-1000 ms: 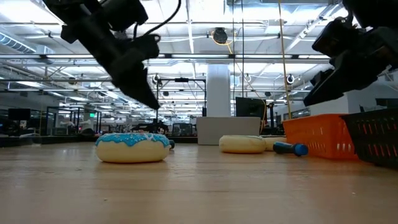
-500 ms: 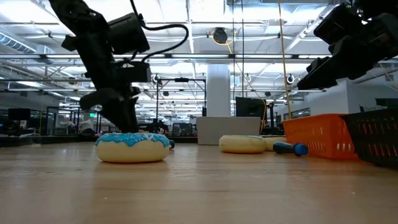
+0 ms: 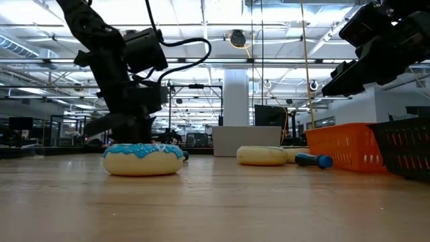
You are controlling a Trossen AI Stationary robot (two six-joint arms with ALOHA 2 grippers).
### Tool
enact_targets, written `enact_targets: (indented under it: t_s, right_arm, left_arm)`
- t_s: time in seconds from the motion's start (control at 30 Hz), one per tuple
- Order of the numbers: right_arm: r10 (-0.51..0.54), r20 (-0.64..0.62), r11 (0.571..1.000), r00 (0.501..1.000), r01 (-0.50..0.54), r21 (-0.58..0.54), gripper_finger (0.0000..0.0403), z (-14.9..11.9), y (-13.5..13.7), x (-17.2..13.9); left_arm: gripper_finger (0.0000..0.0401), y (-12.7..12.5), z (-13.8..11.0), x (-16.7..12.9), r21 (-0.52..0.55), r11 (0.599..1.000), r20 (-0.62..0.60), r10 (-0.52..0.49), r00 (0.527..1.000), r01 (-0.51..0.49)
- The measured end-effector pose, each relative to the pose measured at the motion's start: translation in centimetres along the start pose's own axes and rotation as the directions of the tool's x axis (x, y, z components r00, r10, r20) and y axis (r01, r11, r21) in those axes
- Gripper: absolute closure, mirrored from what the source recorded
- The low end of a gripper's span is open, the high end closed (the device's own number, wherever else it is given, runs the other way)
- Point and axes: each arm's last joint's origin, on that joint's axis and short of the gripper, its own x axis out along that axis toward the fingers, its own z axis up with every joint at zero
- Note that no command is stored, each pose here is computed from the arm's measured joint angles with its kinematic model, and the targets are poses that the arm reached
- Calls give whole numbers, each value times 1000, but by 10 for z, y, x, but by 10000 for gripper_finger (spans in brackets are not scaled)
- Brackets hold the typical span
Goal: Pick & Place Food Item
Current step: Put the brown food coloring bottle into the orange bin
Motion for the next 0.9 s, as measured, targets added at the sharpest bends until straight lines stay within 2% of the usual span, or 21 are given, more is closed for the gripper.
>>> enact_targets:
  t_s: [0.3, 0.37, 0.5, 0.67, 0.8, 0.9]
  right_arm:
    - [-1, 5, 1000, 1000, 1, 1, 234, 0, 0, 0]
    - [-1, 5, 1000, 1000, 1, 1, 234, 0, 0, 0]
    - [-2, 10, 1000, 1000, 2, 2, 234, 1, 0, 0]
    - [11, 112, 1000, 994, -13, 13, 234, 11, 2, -1]
    - [-65, 227, 998, 972, 57, 39, 234, 21, 0, -2]
    - [-142, 278, 989, 950, 127, 74, 234, 26, -5, -1]
  left_arm:
    - [273, 6, -4, 2, -181, 981, 13, -68, 998, 69]
    - [286, 6, -5, 2, -197, 978, 8, -71, 997, 71]
    - [338, 7, -4, 1, -211, 977, -5, -40, 999, 38]
    - [348, 11, 10, -14, -188, 981, 11, 46, 999, -43]
    - [348, 16, 49, -46, -127, 971, 142, 222, 965, -204]
    - [339, 12, 74, -64, -15, 949, 190, 311, 931, -314]
